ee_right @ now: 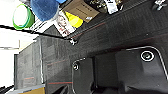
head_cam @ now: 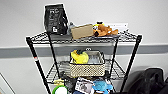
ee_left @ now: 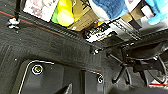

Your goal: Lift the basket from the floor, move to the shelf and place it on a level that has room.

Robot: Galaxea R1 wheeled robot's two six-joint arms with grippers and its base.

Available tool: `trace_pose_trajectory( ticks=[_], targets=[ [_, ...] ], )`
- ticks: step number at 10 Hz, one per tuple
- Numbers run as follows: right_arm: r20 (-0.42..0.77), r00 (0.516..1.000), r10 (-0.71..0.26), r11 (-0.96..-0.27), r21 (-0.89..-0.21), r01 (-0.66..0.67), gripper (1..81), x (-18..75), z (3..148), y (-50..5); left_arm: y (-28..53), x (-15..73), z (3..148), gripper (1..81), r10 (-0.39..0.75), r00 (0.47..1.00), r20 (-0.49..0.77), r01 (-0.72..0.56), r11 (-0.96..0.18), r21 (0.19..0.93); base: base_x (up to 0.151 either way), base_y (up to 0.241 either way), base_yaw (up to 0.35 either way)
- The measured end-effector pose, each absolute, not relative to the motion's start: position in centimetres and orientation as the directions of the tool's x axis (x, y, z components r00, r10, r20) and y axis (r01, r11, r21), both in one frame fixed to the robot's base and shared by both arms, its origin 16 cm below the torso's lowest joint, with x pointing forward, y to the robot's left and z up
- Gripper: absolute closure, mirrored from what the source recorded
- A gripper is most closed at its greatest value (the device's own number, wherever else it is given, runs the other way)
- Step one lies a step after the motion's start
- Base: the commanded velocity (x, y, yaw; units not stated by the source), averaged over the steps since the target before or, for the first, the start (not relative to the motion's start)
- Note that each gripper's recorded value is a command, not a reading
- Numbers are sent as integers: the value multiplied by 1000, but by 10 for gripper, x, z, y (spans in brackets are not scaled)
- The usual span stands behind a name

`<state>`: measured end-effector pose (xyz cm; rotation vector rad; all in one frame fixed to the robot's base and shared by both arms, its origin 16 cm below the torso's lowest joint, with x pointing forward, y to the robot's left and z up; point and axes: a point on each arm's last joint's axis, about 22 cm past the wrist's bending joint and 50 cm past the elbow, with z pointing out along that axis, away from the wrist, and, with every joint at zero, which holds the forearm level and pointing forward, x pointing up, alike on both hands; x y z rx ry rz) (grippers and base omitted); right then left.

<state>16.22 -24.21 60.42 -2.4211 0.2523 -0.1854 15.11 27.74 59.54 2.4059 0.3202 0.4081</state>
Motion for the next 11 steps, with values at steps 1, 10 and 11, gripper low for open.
trace_pose_trajectory(
  ticks=[1,10,11],
  targets=[
    [57,973,-224,-754,-642,-136,10,153,589,-236,272,144,580,10,327,924,200,129,-755,643,0,0,0],
    [31,986,-163,-883,-451,-132,10,85,464,-224,218,73,480,10,255,954,157,133,-830,542,0,0,0],
    [31,988,-153,-896,-425,-125,10,79,453,-222,221,65,471,10,245,958,151,135,-844,519,0,0,0]
  ],
)
